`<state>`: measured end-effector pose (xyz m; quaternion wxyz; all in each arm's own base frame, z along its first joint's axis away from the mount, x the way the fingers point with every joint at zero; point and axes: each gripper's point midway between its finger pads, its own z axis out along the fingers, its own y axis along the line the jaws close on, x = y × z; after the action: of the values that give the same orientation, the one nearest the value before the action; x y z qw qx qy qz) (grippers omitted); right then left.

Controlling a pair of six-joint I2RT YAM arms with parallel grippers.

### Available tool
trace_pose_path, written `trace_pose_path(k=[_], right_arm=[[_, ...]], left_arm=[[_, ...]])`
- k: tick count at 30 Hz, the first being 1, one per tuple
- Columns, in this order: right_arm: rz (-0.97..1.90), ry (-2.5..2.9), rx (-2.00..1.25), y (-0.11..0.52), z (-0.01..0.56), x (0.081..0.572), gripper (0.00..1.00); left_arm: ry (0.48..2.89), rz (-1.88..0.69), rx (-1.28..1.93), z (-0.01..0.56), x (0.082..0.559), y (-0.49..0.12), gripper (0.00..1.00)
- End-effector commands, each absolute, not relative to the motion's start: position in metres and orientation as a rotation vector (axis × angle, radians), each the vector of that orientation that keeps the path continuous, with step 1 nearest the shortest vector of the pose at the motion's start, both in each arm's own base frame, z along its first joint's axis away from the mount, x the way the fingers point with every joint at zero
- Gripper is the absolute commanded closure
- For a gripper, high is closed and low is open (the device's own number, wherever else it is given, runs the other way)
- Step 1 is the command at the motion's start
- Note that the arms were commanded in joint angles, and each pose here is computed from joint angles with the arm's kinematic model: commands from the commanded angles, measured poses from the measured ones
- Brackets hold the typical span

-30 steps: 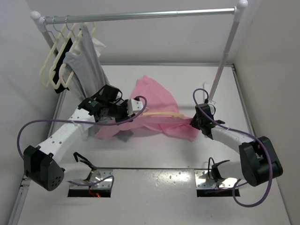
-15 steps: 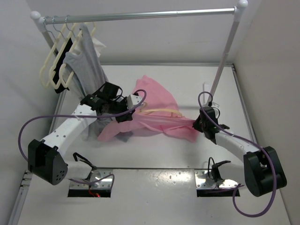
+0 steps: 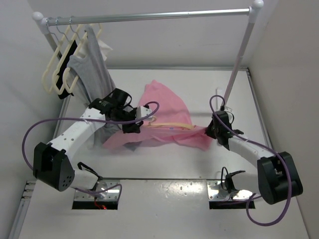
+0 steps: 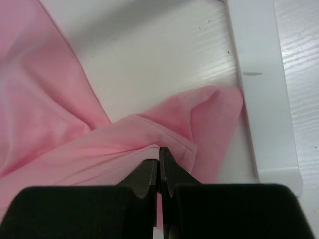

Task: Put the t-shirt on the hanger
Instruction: Place tshirt on hanger

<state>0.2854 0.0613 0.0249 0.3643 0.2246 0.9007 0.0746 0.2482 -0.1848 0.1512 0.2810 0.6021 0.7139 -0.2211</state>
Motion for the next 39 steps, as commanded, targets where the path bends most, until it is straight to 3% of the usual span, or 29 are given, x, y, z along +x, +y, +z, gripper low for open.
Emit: trace_pose_path(k=[1, 4, 9, 20, 31, 35, 39], right_arm=[[-0.007, 2.259, 0.587, 0.025, 0.032, 0.304, 1.0], [0.046, 2.232, 0.507, 0.035, 0.041, 0.322, 1.0], [0.106, 2.117, 0.38, 0.044, 0.078, 0.346, 1.0], [0.365, 2.045, -0.067, 0.095, 0.116, 0.325, 1.0], [0.697, 1.914, -0.381, 0.158, 0.185, 0.322, 1.0], [0.639, 1.844, -0.372, 0.149, 0.212, 0.318, 1.0], [0.561, 1.899, -0.422, 0.138, 0.196, 0.313, 1.0]], left_arm=[[1.852, -0.67, 1.744, 0.164, 0.219, -0.169, 1.0], [1.765, -0.776, 1.833, 0.168, 0.197, -0.177, 1.0], [1.862, -0.642, 1.836, 0.149, 0.206, -0.17, 1.0], [2.057, -0.38, 1.566, 0.135, 0.255, -0.168, 1.0], [1.923, -0.389, 1.642, 0.154, 0.248, -0.225, 1.0], [1.936, -0.26, 1.669, 0.146, 0.256, -0.216, 1.0], [1.925, -0.234, 1.676, 0.144, 0.257, -0.213, 1.0]])
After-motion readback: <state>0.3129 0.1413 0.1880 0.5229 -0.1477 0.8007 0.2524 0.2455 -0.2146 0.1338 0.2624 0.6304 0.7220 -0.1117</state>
